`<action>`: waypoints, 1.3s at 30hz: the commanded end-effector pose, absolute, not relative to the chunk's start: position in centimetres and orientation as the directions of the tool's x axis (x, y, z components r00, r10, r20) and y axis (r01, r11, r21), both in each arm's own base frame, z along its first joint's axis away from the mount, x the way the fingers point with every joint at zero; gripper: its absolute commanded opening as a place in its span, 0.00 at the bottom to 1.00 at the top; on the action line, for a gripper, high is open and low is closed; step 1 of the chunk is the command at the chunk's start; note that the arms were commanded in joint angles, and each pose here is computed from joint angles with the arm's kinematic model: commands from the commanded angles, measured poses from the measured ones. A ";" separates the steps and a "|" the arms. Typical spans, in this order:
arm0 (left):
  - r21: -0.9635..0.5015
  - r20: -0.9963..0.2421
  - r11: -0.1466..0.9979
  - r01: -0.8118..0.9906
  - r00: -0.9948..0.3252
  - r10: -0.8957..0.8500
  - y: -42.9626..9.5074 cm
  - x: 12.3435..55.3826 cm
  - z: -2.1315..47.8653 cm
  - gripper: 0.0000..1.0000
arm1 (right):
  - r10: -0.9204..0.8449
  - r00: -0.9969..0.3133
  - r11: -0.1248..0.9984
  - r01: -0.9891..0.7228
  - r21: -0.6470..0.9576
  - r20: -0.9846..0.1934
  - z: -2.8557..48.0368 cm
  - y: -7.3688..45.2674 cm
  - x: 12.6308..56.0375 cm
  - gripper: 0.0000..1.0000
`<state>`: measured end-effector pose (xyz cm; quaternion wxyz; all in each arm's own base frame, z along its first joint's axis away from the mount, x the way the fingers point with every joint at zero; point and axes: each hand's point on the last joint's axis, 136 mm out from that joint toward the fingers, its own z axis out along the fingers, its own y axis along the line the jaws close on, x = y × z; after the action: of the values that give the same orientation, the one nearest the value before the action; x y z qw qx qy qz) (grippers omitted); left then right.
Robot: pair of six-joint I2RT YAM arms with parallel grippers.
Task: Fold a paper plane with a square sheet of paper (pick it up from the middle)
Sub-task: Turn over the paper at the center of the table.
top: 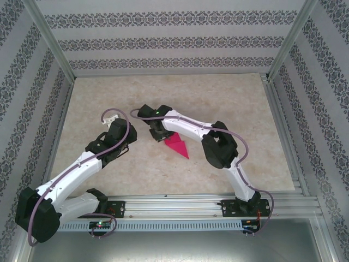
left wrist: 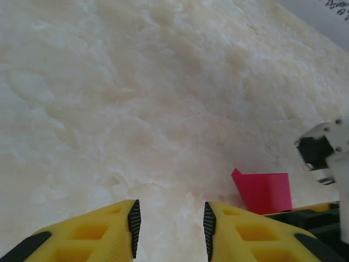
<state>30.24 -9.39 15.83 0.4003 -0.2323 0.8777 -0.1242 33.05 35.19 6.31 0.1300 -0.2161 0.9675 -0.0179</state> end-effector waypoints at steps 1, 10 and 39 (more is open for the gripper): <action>-0.401 -0.655 0.841 -0.362 -0.529 -0.540 -7.8 29.7 16.0 0.41 | -0.396 -0.870 0.872 -0.457 0.177 -0.294 10.2 39.5 31.3 0.47; -0.405 -0.641 0.858 -0.317 -0.570 -0.514 -8.8 29.9 15.4 0.52 | -0.043 -0.956 0.689 -0.239 0.684 -0.291 12.3 34.1 33.6 0.35; -0.489 -0.447 0.846 -0.212 -0.772 -0.451 -15.0 31.1 13.4 0.56 | 0.149 -0.986 0.745 0.062 0.664 -0.076 8.0 30.7 36.3 0.26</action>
<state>30.78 -15.13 12.60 0.2873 -0.1827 0.9167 -0.2090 36.44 30.14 5.80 0.0567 0.0611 0.9351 0.3443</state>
